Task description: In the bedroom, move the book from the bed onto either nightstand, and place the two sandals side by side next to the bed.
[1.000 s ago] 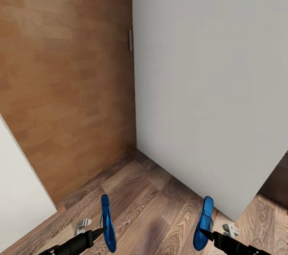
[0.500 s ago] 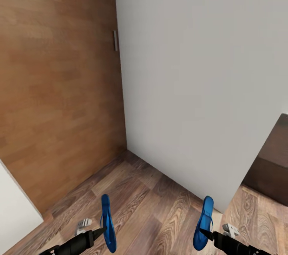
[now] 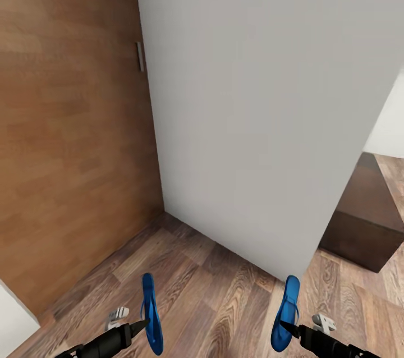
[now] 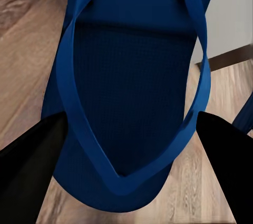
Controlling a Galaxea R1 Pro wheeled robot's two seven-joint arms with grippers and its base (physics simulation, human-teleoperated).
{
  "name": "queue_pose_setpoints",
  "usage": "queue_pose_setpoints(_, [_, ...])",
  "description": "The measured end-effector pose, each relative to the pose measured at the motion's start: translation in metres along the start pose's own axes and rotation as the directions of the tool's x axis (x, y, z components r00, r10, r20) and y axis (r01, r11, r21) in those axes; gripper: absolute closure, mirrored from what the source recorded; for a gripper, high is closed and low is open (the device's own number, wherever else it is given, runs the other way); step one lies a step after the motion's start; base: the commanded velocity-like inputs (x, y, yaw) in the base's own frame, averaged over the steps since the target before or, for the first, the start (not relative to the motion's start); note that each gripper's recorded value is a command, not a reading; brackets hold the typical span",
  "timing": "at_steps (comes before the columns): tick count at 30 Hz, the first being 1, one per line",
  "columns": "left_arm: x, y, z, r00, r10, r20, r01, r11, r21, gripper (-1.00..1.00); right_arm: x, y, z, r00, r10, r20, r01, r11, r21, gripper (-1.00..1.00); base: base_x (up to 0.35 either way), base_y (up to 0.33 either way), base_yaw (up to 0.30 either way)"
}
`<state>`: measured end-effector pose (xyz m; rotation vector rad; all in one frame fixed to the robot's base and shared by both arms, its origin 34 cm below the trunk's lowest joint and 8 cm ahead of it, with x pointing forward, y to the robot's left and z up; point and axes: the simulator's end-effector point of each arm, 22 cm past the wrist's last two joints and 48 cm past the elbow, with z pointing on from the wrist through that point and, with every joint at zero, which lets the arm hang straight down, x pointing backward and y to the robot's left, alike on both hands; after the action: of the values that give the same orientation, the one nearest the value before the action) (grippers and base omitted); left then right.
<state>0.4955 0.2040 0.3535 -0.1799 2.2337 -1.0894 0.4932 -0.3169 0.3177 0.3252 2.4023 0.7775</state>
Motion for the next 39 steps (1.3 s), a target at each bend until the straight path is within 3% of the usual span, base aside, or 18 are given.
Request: queue_pose_setpoints(39, [-0.0018,-0.0016,-0.0007,1.000,-0.001,0.001,0.001,1.000,0.000,1.00,-0.0019,0.0014,-0.0011,1.000,0.001,0.001,-0.001,1.000,0.000,1.00,0.000,0.000,-0.197])
